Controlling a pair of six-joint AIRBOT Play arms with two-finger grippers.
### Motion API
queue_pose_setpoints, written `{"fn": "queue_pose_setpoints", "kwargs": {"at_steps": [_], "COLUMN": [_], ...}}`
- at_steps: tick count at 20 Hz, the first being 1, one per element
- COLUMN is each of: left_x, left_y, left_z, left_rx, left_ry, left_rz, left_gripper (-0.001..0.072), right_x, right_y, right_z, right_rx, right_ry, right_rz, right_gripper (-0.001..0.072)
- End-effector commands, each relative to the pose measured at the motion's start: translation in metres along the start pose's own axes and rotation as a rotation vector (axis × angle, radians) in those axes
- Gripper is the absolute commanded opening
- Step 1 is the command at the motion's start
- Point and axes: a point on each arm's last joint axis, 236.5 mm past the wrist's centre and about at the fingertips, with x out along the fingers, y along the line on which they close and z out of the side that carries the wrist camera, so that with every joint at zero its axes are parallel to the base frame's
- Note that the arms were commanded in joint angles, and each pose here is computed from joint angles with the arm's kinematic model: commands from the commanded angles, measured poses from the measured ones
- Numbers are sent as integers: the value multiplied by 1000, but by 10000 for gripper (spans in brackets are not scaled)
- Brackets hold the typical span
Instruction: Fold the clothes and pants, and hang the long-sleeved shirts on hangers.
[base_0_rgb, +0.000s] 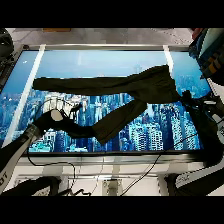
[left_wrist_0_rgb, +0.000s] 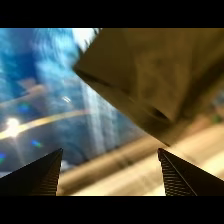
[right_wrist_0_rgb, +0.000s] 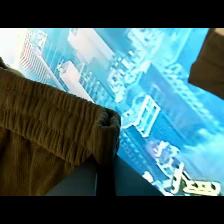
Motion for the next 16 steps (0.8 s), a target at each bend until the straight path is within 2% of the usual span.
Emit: {"fn": "queue_pose_setpoints", "kwargs": {"at_steps": [1,5,8,10,12,13,14,15,16], "left_x": [22,47,71,78,77,76,75,74,73], "left_y": [-29,-45,-49,-53,-48,-44,-41,-39,-37], "left_z": [-30,-33,-21,-3,18,25,29,31,33], "left_rx": [-14,-48,-153,-238,-263,-277,-291,-294,-294], "left_ry": [78,74,40,-18,-106,-135,-152,-160,-165], "left_rz": [-99,-130,-143,-180,-168,-160,-156,-153,-152], "left_gripper": [689,664,646,545,469,455,326,136,13], "right_x": [0,-1,-1,-1,-1,-1,-1,-1,-1], "right_y": [1,2,2,2,2,2,3,3,3], "right_z": [-1,-2,-4,-4,-4,-5,-5,-5,-6], "right_rx": [0,1,1,1,1,1,1,1,0], "right_ry": [6,10,16,17,19,20,22,23,24], "right_rz": [3,5,7,7,8,8,8,9,9], "right_gripper": [34,34,34,34,34,34,34,34,34]}}
